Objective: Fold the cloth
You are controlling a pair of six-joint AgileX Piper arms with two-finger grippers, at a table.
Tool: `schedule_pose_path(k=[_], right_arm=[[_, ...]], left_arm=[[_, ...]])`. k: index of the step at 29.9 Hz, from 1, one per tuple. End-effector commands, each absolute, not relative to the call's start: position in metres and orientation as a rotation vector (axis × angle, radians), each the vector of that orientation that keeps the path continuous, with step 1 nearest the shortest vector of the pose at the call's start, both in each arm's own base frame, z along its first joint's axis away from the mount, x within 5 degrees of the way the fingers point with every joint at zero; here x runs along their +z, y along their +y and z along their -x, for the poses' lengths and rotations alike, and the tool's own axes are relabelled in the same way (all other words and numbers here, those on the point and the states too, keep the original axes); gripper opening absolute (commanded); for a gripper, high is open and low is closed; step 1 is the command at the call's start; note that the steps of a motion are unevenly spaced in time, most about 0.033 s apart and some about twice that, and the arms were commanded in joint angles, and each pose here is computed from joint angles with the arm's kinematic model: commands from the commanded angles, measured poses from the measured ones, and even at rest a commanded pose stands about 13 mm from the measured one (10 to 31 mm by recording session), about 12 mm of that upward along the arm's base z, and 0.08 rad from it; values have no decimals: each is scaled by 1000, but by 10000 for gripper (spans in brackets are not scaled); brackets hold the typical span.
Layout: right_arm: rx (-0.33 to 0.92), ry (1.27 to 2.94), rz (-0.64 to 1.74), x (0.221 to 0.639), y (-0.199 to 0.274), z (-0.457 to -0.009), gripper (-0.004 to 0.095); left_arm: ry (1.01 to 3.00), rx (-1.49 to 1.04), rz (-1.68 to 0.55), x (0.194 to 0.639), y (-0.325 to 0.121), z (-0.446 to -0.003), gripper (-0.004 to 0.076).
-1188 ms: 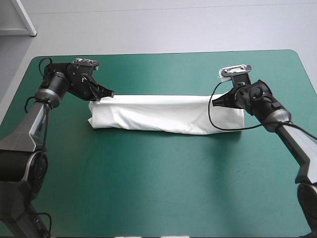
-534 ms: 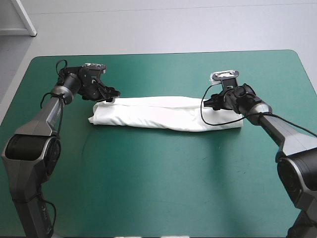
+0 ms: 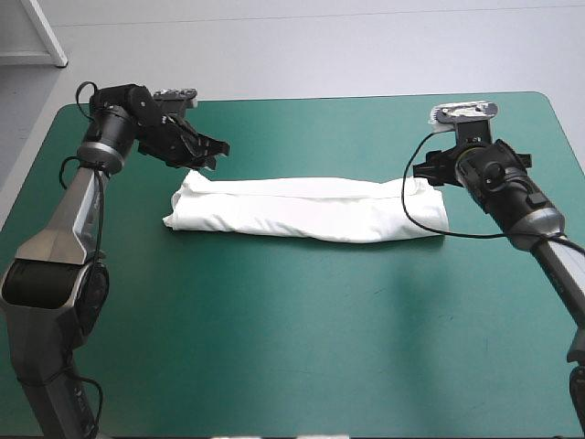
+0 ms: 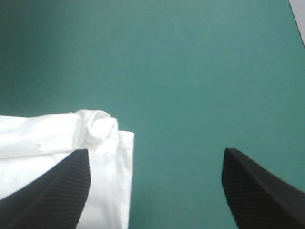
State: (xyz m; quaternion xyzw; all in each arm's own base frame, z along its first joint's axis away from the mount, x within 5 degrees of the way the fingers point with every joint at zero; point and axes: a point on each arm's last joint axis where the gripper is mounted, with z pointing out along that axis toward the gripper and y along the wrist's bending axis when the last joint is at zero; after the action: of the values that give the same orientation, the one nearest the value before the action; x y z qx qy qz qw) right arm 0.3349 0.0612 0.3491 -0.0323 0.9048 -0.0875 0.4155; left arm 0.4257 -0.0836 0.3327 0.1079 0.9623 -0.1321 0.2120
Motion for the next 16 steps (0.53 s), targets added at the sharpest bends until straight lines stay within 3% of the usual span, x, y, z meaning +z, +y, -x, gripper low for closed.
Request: schedule_pose_path(k=[1,3,9,16], right_arm=[[-252,2229,-13,373,38,-326,724],[-236,2268,-57,370,26,-326,724],[-57,2376,-82,361,-2,-325,724],[133,2475,-72,343,-16,-331,724]], left_arm=[[2570,-451,-366,358,-116,-408,50],[2548,-466,-426,351,-139,-405,-8],[2451,-538,-511,324,-202,-395,-10],[2535,-559,-548,275,-239,-398,-10]])
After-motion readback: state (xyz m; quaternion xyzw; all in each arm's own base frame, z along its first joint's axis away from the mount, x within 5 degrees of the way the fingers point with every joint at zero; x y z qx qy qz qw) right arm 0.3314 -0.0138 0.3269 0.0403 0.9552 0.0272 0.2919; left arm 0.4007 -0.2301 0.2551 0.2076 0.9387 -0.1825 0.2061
